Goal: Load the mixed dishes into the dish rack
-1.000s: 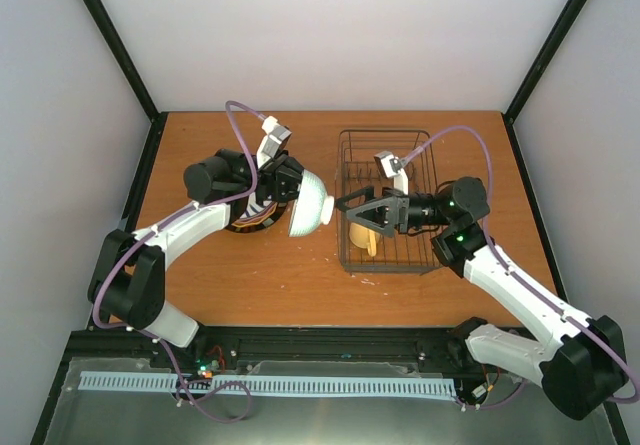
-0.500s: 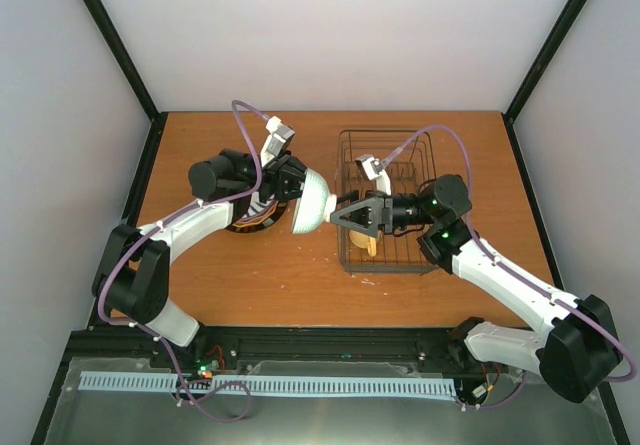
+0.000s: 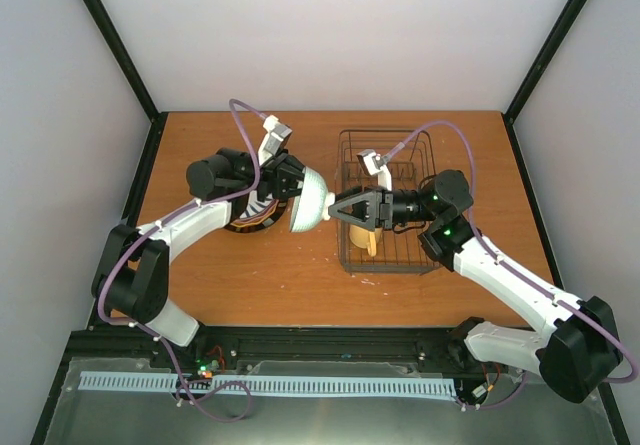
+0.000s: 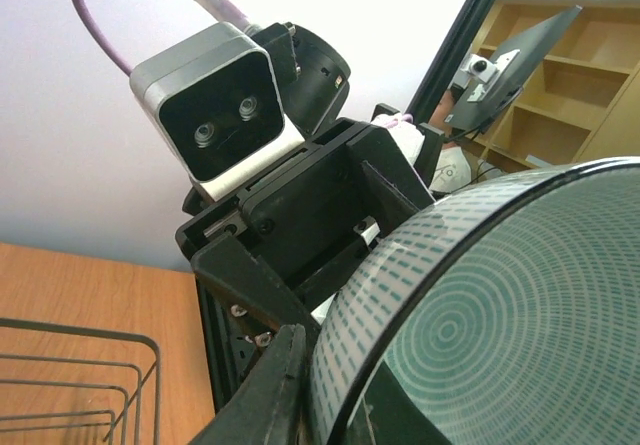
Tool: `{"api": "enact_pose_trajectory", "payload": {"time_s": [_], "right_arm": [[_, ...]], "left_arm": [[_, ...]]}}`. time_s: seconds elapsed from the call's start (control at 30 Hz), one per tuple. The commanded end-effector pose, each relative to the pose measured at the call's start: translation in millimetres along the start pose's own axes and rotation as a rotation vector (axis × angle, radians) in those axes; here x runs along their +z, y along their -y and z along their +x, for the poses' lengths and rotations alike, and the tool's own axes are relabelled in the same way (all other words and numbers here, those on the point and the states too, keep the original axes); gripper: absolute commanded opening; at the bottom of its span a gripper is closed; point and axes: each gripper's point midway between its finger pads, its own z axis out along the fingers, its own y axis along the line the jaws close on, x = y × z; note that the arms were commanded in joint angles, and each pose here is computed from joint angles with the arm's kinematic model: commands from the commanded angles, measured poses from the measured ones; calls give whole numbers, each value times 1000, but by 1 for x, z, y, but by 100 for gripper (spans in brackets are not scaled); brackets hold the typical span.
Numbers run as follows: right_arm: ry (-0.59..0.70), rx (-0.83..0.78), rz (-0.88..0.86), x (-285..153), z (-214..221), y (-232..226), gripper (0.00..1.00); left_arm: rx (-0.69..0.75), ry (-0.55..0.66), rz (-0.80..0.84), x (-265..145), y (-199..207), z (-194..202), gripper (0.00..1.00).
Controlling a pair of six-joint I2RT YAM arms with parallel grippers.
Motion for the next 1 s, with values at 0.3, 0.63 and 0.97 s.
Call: {"api": "enact_pose_trajectory", "payload": {"time_s": [0.3,0.63,0.97], "right_arm": [[-1,-91,-92,7,-9,-25,19],[17,-106,-83,6,-12,-28,3],[37,-114,-16,5,-15,-20,3]], "left_arm": [[266,56,53,3,24,-7,1],[244,61,49,3,18,-4,3],[200,62,43,2,8,0,8]]}}
